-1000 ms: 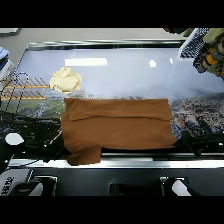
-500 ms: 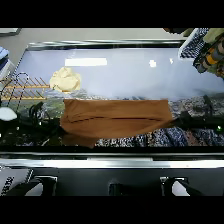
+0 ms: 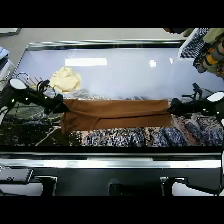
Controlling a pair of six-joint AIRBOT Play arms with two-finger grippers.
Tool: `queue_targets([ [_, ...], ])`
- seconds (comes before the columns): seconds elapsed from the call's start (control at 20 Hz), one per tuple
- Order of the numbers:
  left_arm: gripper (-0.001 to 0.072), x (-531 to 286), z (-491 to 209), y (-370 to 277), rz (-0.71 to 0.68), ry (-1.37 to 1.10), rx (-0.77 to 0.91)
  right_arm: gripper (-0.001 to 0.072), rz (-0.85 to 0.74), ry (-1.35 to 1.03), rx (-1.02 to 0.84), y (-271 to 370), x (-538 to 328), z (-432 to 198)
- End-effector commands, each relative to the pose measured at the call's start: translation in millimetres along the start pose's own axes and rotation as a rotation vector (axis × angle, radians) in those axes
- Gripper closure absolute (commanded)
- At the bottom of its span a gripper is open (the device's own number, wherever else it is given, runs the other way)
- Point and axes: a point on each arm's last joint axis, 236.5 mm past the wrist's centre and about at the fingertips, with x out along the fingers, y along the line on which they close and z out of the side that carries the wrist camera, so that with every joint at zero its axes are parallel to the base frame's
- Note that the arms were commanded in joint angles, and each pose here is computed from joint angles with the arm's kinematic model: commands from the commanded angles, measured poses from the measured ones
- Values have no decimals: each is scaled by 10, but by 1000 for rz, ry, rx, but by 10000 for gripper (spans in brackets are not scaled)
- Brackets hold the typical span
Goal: Fold the clothes and pants, and hang the long-sleeved shirts on hangers.
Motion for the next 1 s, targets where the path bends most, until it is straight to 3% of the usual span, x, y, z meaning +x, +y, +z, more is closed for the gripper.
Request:
queue_targets([
  [0.0, 690, 26, 380, -21, -2, 2, 35, 682, -5, -40, 28, -61, 129, 162],
  [0.35, 689, 477, 635, 41, 8, 64, 47, 667, 48, -65, 83, -88, 391, 297],
  [0.4, 683, 550, 627, 58, 10, 78, 43, 605, 51, -66, 91, -97, 417, 306],
  [0.45, 616, 593, 634, 68, 11, 80, 41, 549, 50, -68, 94, -106, 425, 312],
  [0.5, 500, 602, 660, 59, 12, 69, 44, 475, 49, -72, 93, -109, 406, 328],
  [0.55, 370, 575, 685, 42, 11, 53, 47, 339, 47, -71, 90, -106, 363, 350],
  [0.6, 316, 511, 722, 28, 9, 29, 49, 292, 35, -65, 79, -118, 277, 382],
  [0.7, 316, 320, 771, -10, 2, -12, 47, 273, -34, -52, 98, -271, 8, 475],
  [0.75, 316, 191, 782, -41, -1, -34, 54, 172, -73, -63, 138, -389, -142, 547],
  [0.8, 316, 70, 789, -76, -3, -60, 62, 133, -85, -82, 167, -476, -273, 622],
  [0.95, 316, -206, 769, -103, 51, -121, 101, 85, 11, -62, 216, -526, -297, 641],
])
